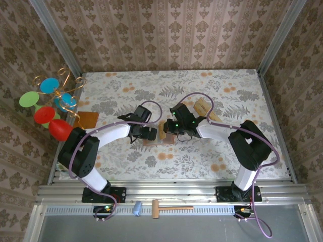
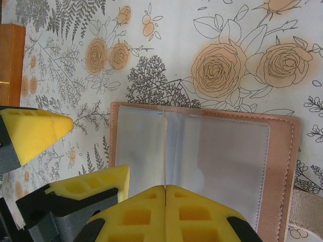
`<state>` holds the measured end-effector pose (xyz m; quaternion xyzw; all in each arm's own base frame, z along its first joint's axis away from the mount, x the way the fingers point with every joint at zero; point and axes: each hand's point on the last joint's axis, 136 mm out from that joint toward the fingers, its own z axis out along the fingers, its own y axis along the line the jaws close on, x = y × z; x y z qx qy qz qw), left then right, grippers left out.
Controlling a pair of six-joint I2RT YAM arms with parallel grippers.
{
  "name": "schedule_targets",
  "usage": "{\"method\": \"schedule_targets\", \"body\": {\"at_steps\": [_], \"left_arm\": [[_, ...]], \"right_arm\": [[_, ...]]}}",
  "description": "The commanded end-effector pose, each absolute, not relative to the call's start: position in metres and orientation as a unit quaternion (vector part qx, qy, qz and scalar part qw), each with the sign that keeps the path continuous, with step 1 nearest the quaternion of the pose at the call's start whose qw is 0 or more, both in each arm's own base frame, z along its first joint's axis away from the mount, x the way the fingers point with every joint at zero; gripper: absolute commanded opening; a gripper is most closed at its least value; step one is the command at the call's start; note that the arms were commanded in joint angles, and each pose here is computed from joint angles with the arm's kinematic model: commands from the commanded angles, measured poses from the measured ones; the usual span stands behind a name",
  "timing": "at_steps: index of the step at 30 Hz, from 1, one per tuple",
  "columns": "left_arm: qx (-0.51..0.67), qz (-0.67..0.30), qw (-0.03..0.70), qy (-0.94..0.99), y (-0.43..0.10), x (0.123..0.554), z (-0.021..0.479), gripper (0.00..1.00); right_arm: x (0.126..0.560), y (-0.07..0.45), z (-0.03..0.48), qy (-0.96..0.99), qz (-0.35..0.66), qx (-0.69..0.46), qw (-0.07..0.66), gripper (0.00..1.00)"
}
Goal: Put the credit cards into the card holder
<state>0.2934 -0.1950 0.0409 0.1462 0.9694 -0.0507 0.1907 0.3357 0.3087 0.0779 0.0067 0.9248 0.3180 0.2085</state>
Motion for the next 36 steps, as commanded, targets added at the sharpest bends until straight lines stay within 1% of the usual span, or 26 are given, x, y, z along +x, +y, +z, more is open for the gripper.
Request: {"method": "schedule_targets", "body": {"at_steps": [1, 19, 36], "left_arm": [[0.155, -0.034, 0.186, 0.970, -0.189, 0.290, 0.032, 1.00], [0.138, -0.010, 0.171, 0.976, -0.169, 0.277, 0.018, 1.00], [0.120, -0.012, 0.175, 0.977, -0.161, 0.272, 0.022, 1.00]], "right_arm": [[0.331, 0.307, 0.065, 0.928, 0.320, 0.011, 0.192, 0.00], [0.326, 0.282, 0.041, 0.930, 0.321, 0.042, 0.174, 0.00], [0.339, 0.287, 0.057, 0.914, 0.361, 0.050, 0.177, 0.00]]}}
